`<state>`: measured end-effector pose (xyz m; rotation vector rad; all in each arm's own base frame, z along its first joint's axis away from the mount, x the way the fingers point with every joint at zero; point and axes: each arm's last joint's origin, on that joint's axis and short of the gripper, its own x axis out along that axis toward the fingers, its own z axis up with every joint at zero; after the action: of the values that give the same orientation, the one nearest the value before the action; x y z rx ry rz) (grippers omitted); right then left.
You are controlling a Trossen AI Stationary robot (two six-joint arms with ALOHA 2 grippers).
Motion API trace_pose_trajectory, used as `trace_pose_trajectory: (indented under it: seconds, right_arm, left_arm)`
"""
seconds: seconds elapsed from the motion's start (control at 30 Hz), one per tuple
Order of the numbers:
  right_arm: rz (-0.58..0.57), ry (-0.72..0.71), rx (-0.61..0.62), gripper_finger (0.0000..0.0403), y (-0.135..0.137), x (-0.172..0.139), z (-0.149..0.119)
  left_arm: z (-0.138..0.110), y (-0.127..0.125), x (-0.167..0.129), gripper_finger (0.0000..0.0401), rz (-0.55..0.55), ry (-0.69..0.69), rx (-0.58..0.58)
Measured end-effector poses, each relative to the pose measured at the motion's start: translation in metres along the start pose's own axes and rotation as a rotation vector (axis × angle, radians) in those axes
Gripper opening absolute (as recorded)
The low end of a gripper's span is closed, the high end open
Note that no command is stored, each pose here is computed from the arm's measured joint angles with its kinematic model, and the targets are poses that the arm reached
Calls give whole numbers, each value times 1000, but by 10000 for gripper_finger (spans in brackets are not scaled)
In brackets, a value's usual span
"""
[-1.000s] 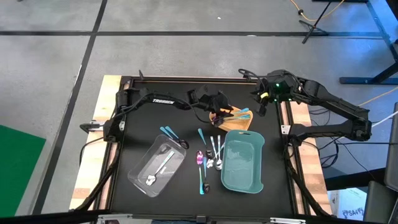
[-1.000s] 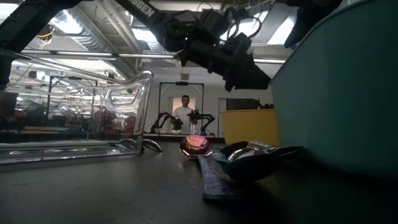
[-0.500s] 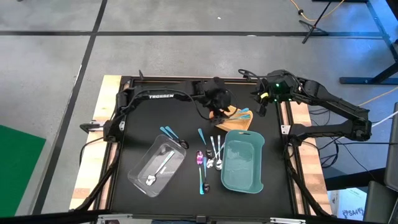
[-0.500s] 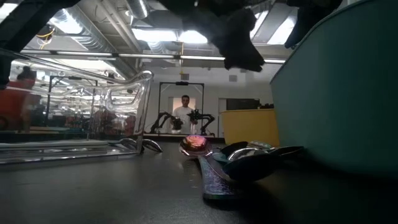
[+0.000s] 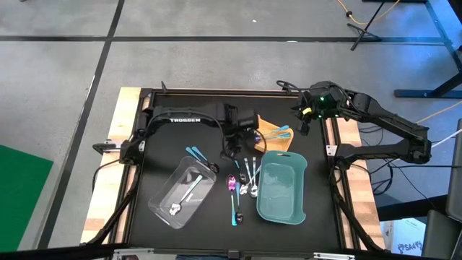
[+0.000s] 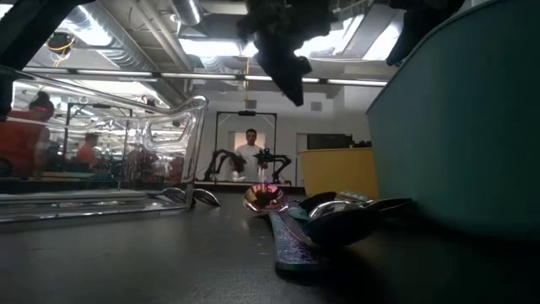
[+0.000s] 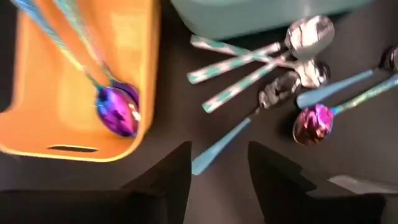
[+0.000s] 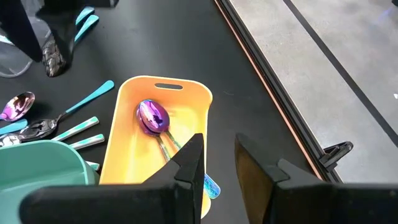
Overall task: Sort silverware by color (type)
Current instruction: Put the blue spoon into the blue bin
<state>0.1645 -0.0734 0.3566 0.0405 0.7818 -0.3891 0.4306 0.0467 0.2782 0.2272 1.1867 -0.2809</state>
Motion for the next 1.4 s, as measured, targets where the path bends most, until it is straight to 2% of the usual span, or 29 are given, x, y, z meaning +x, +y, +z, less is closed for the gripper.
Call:
trace_pose_trajectory:
  seconds: [0.17, 0.4, 0.57, 0.73, 1.2, 1.4]
  right_arm:
    - [0, 0, 0, 79, 0, 0, 0]
    - [0, 0, 0, 79, 0, 0, 0]
    - [0, -1, 0, 79, 0, 0, 0]
    - [0, 0, 0, 79, 0, 0, 0]
    - [0, 0, 0, 79, 0, 0, 0]
    - [0, 0, 0, 79, 0, 0, 0]
  left_arm:
    - [-2, -9, 19, 151, -27, 8, 27]
    - [-14, -26, 57, 151, -58, 40, 163]
    - [-19, -37, 80, 151, -47, 16, 265]
    - [-22, -42, 94, 151, -30, -22, 312]
    - [-41, -41, 119, 151, -16, -37, 311]
    - [-42, -37, 122, 151, 7, -74, 307]
